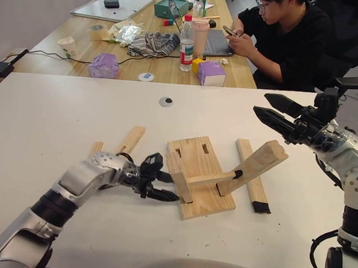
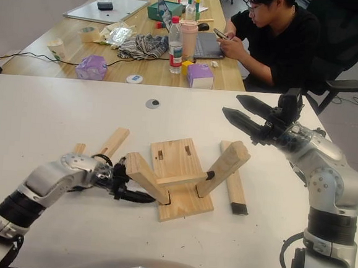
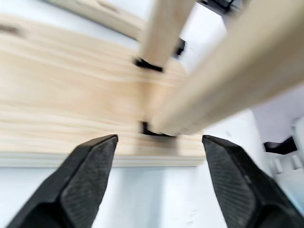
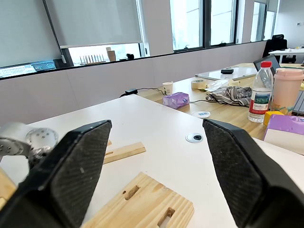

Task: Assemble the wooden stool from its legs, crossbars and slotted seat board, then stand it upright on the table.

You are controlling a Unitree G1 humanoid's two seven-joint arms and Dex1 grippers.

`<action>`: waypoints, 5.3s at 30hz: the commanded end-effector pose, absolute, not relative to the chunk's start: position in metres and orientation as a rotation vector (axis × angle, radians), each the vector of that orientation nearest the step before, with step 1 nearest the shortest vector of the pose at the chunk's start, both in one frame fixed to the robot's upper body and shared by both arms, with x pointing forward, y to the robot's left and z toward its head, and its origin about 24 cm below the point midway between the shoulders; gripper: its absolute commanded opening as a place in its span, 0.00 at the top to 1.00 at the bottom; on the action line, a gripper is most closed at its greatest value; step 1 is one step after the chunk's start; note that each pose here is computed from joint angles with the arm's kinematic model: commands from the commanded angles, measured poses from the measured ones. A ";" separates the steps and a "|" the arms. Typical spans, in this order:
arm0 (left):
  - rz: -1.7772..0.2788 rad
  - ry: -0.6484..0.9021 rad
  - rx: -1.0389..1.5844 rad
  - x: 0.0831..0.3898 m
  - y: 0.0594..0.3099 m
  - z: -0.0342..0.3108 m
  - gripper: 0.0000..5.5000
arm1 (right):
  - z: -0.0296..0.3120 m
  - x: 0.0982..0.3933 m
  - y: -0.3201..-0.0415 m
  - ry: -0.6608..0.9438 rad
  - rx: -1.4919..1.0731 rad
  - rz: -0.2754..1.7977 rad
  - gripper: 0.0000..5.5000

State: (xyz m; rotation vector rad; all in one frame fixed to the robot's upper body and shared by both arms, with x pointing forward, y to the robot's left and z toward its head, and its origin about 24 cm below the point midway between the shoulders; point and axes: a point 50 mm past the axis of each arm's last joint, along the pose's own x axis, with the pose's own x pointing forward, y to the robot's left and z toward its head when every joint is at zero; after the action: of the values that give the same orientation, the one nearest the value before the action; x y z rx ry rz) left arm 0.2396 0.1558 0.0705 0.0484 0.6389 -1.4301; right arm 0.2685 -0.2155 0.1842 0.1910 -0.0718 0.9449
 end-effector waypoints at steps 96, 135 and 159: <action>-1.567 0.311 0.054 0.229 0.163 0.090 0.26 | 0.058 0.281 -0.153 0.178 -0.088 0.593 0.36; -1.065 0.361 0.464 0.300 0.212 0.014 0.26 | 0.041 0.241 -0.144 0.388 -0.136 0.816 0.36; -1.128 0.299 0.474 0.248 0.201 0.032 0.26 | 0.063 0.214 -0.187 0.387 -0.620 1.015 0.36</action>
State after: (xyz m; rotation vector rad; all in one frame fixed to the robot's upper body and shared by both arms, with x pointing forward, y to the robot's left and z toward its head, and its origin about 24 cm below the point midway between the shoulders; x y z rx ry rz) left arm 0.2579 0.2077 0.0322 0.3774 0.2987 -1.0411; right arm 0.2144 -0.1923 0.0633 -0.4010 0.4276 0.9638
